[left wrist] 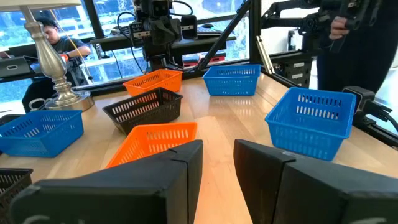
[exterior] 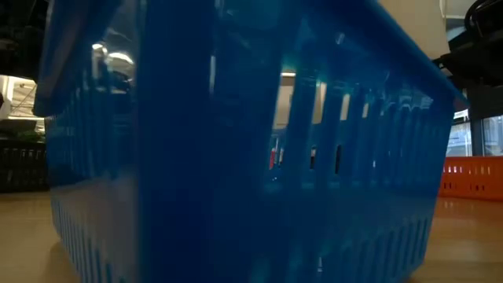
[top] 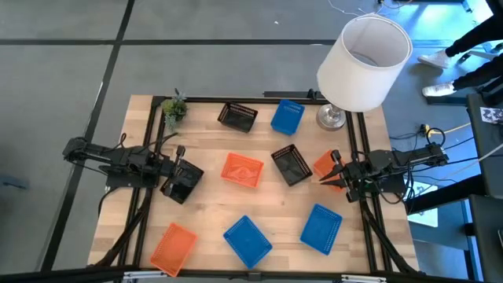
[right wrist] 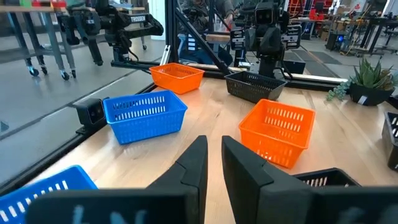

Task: Stack baskets by color
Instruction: Stack the bottom right black bin on the top black bin

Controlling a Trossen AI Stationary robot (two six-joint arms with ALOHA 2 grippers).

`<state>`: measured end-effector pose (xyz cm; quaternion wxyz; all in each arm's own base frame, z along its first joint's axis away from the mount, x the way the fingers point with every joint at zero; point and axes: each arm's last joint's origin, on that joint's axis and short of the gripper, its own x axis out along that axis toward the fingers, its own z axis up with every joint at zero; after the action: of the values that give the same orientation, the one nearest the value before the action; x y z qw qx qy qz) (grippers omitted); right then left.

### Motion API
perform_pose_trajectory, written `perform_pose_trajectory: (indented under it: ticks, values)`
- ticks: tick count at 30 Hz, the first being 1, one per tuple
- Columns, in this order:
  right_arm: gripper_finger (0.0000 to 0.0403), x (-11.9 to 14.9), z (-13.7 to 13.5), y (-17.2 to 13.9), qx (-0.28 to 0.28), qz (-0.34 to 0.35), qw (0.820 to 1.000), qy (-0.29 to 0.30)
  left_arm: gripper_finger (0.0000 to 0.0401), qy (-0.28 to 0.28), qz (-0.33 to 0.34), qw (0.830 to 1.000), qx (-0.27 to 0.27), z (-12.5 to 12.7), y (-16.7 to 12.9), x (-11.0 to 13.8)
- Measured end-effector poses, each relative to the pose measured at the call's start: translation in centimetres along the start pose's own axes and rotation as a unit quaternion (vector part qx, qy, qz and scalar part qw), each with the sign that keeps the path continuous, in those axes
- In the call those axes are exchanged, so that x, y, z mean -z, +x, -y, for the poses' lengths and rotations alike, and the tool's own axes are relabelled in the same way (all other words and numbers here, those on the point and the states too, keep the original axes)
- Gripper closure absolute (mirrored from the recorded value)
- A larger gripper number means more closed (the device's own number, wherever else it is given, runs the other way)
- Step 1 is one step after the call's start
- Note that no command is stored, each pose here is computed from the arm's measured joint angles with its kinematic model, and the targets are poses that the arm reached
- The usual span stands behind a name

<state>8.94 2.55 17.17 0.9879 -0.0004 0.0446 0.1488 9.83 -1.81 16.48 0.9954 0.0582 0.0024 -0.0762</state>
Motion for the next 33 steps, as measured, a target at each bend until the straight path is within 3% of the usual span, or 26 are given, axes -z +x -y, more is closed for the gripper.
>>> perform_pose_trajectory:
  ticks: [3,11,18,22,27,33]
  values:
    - [0.0352,-0.3,0.0,0.0,-0.005,0.013,0.999,0.04,0.0316,0.0,0.0,1.0,0.0,0.0,0.0,0.0]
    - [0.0354,-1.8,0.0,-0.2,0.001,0.085,0.996,0.034,0.0316,0.0,0.0,1.0,0.0,0.0,0.0,0.0]
    - [0.0397,-4.9,0.0,-0.7,-0.003,0.097,0.993,0.069,0.0316,0.0,0.0,1.0,0.0,0.0,0.0,0.0]
    - [0.0401,-7.4,0.0,-0.6,0.012,0.053,0.996,0.07,0.0316,0.0,0.0,1.0,0.0,0.0,0.0,0.0]
    - [0.0401,-10.5,0.2,0.3,0.062,-0.058,0.994,0.069,0.0316,0.0,0.0,1.0,0.0,0.0,0.0,0.0]
    - [0.0402,-13.4,1.1,2.4,0.157,-0.187,0.964,0.108,0.0316,0.0,0.0,1.0,0.0,0.0,0.0,0.0]
